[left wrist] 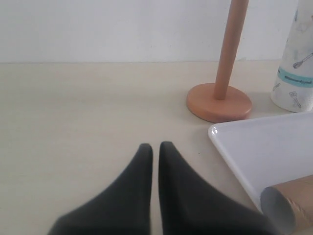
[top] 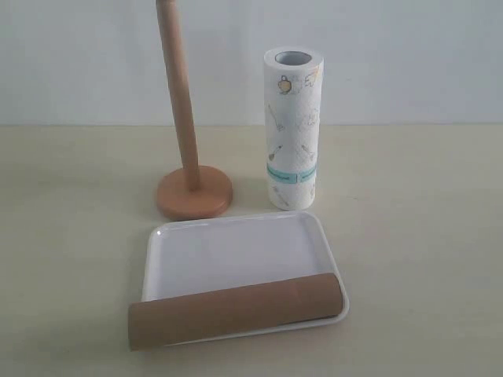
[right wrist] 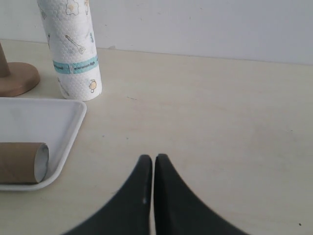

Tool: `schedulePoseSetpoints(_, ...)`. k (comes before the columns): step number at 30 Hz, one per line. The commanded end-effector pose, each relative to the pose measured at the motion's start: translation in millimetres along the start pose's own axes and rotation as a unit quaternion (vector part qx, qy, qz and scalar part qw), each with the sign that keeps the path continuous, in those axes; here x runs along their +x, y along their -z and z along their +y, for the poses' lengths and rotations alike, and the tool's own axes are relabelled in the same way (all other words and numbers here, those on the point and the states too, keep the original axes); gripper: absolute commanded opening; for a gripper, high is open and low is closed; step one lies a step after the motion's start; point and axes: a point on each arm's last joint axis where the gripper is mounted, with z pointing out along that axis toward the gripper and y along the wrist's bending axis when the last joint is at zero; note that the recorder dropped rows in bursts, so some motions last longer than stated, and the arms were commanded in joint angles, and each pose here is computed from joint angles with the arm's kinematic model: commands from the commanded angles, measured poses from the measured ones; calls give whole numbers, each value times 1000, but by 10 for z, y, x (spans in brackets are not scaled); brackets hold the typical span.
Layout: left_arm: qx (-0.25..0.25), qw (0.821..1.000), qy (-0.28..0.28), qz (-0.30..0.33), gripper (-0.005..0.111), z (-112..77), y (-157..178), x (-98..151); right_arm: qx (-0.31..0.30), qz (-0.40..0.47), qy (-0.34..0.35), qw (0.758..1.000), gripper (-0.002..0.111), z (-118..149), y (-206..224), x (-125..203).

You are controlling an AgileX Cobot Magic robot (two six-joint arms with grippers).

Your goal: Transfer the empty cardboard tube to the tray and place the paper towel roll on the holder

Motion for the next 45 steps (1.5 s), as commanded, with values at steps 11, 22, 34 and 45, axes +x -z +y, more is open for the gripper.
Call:
schedulePoseSetpoints(11,0,1000,10,0,4,0,-1,10,0,-5,0,1000,1,0,4,-8)
schedulePoseSetpoints(22,0,1000,10,0,4,0,-1,10,0,-5,0,1000,1,0,4,-8)
schedulePoseSetpoints(34,0,1000,10,0,4,0,-1,10,0,-17,1,1000,1,0,4,-28)
schedulePoseSetpoints(45,0,1000,10,0,4,0,-1,10,11,-426,-14,905,1,-28,351,-738)
